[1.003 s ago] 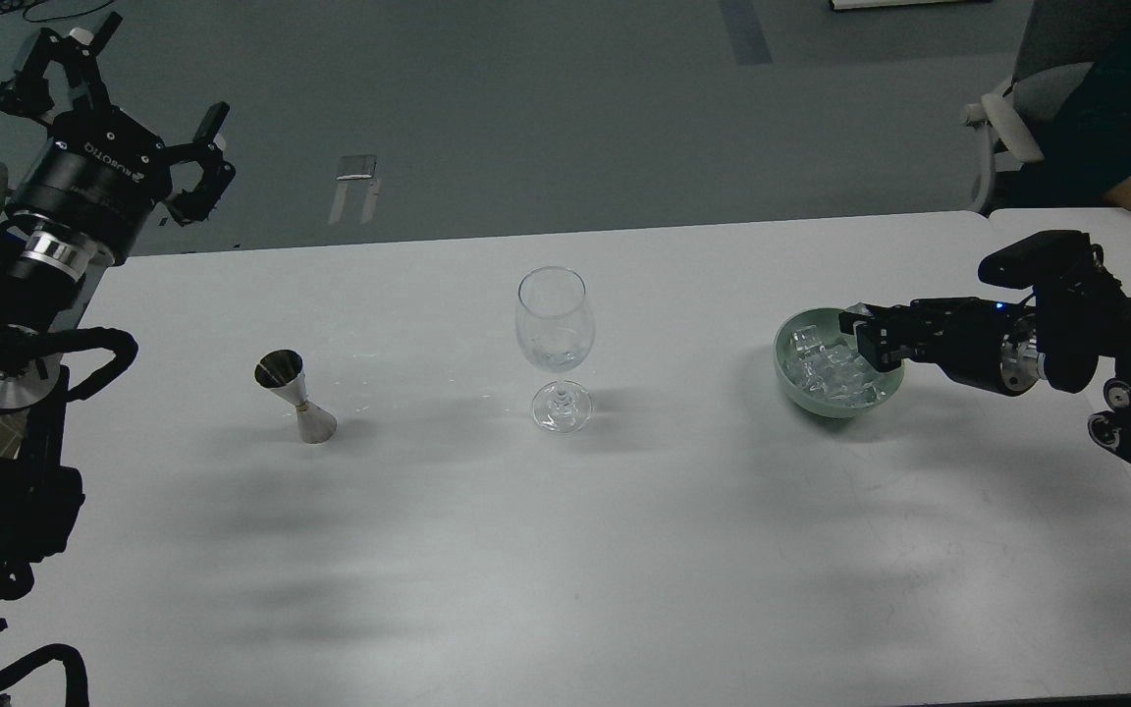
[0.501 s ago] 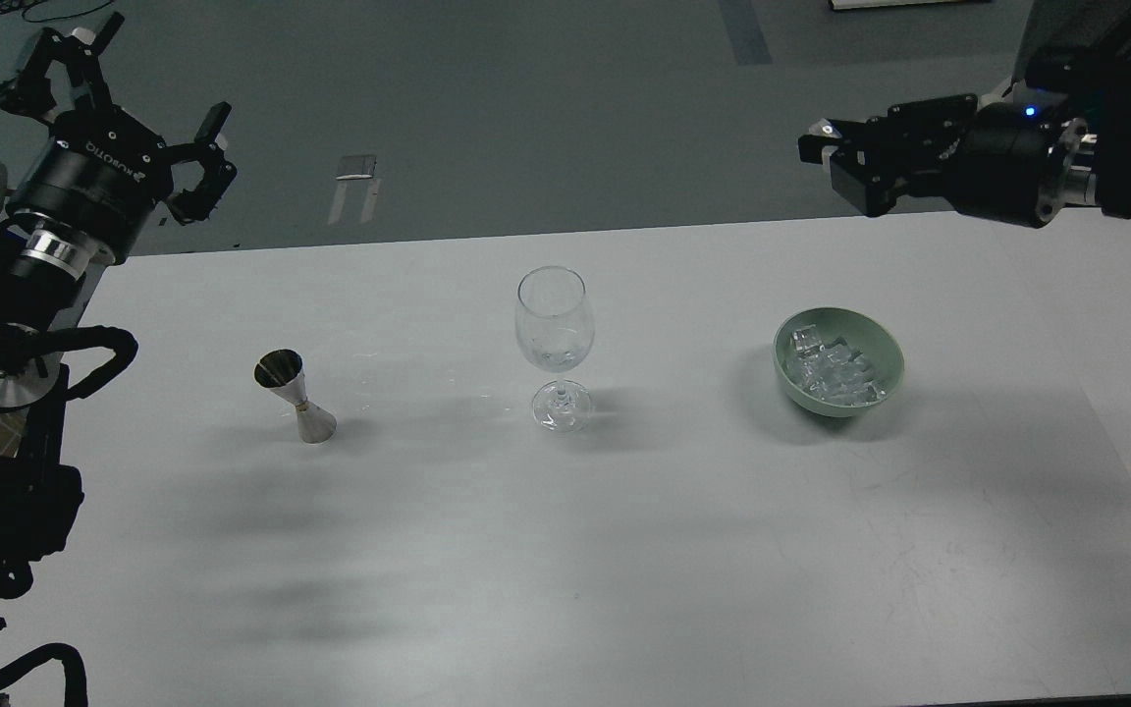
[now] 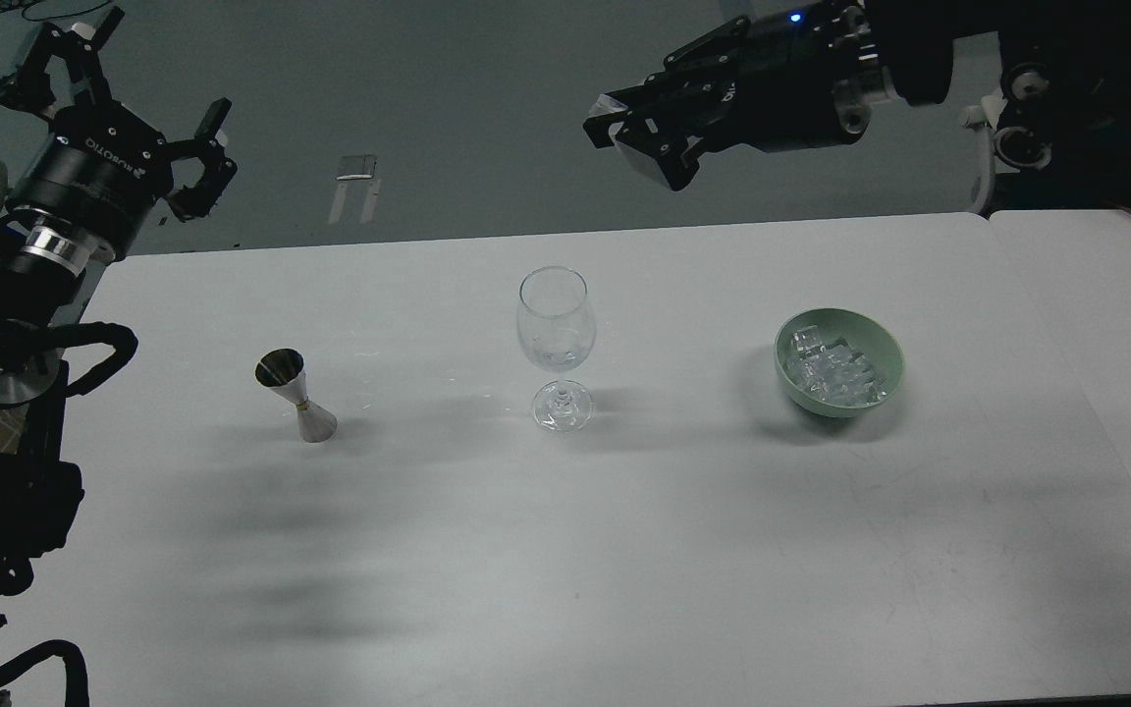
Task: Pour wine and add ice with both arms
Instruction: 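Move the right gripper over the wine glass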
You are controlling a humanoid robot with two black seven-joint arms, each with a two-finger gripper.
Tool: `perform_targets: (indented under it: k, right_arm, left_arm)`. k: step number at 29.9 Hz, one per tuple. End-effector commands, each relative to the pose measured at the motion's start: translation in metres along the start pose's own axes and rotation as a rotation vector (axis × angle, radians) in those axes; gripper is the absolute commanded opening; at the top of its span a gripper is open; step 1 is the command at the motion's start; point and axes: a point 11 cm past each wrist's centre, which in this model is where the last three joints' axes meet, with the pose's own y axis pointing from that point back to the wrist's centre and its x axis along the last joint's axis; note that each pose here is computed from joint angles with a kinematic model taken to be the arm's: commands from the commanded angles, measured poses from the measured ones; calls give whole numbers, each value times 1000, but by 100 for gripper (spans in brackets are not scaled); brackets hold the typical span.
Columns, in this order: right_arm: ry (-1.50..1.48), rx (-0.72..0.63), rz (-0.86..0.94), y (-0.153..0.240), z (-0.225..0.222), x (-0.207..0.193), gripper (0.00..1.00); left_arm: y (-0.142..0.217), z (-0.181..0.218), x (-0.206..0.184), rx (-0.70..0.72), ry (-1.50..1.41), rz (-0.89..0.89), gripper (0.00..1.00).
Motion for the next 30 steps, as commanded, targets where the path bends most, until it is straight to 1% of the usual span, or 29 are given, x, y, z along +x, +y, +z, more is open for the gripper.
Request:
perform_targets:
  k: [1, 4, 10, 18, 21, 26, 30]
  right_arm:
    - [11, 31, -94, -14, -8, -4, 0]
    - [3, 61, -161, -26, -12, -15, 0]
    - [-8, 86, -230, -45, -13, -30, 0]
    - [-21, 68, -246, -71, -10, -33, 0]
    - [-32, 87, -247, -81, -18, -33, 0]
    - [-47, 84, -257, -85, -16, -40, 0]
    - [-54, 83, -293, -90, -15, -54, 0]
  left_arm:
    - [1, -1, 1, 3, 1, 3, 98]
    - [1, -2, 1, 4, 1, 3, 98]
    - [2, -2, 1, 3, 1, 2, 98]
    - [2, -3, 1, 3, 3, 2, 98]
    - [2, -1, 1, 2, -1, 0, 98]
    - [2, -1, 1, 0, 0, 0, 98]
    - [2, -1, 2, 0, 0, 0, 98]
